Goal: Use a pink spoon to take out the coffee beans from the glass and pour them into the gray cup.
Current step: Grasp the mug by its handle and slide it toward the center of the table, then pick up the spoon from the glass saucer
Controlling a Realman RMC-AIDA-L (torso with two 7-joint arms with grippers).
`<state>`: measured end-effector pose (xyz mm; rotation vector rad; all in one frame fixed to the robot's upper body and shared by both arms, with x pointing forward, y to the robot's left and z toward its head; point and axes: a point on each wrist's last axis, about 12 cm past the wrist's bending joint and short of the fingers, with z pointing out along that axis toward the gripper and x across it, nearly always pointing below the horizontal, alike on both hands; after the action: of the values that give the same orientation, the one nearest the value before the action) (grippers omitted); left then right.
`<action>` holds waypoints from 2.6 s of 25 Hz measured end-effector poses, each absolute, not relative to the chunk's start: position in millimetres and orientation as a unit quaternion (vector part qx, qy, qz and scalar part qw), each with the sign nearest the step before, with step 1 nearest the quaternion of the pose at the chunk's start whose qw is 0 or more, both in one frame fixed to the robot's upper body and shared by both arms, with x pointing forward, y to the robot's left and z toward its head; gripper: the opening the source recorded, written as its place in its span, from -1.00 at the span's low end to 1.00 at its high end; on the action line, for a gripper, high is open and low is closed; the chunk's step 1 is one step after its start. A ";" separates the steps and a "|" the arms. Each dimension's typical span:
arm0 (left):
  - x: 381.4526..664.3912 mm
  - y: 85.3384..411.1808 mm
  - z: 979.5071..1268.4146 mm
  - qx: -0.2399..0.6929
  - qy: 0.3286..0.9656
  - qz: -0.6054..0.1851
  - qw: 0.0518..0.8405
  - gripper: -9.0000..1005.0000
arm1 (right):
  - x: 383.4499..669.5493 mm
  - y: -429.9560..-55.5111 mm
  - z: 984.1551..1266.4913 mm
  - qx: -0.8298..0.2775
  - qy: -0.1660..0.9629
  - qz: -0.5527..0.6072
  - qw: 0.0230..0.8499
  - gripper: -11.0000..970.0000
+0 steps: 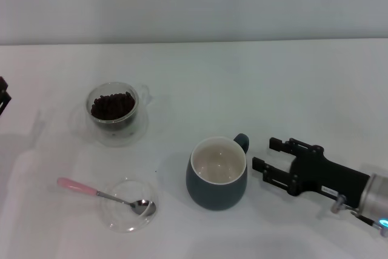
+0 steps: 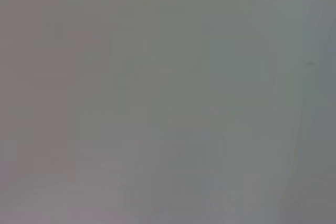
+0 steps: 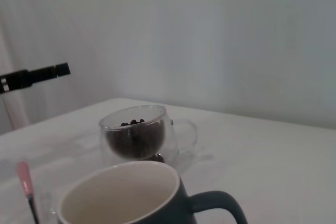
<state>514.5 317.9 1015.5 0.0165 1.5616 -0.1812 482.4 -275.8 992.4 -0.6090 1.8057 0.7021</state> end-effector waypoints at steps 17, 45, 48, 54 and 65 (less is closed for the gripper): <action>481.6 341.5 996.8 -0.253 0.698 -0.306 0.596 0.72 | 463.3 -341.0 1007.4 -0.123 0.733 0.200 0.638 0.38; 425.0 297.0 972.1 -0.250 0.735 -0.469 0.420 0.22 | 530.6 -335.2 1039.9 -0.142 0.692 0.124 0.697 0.39; 428.5 293.8 972.3 -0.239 0.741 -0.471 0.415 0.12 | 531.0 -335.4 1039.6 -0.142 0.693 0.123 0.696 0.39; 433.1 290.4 972.9 -0.227 0.747 -0.473 0.409 0.12 | 531.2 -335.6 1039.6 -0.141 0.694 0.122 0.696 0.39; 435.0 286.8 974.4 -0.201 0.755 -0.479 0.400 -0.31 | 529.5 -335.4 1039.4 -0.140 0.692 0.124 0.697 0.39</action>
<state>435.0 286.8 974.4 -0.5073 1.9106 -1.2118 529.5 -335.4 1039.4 -0.3114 1.5430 0.2766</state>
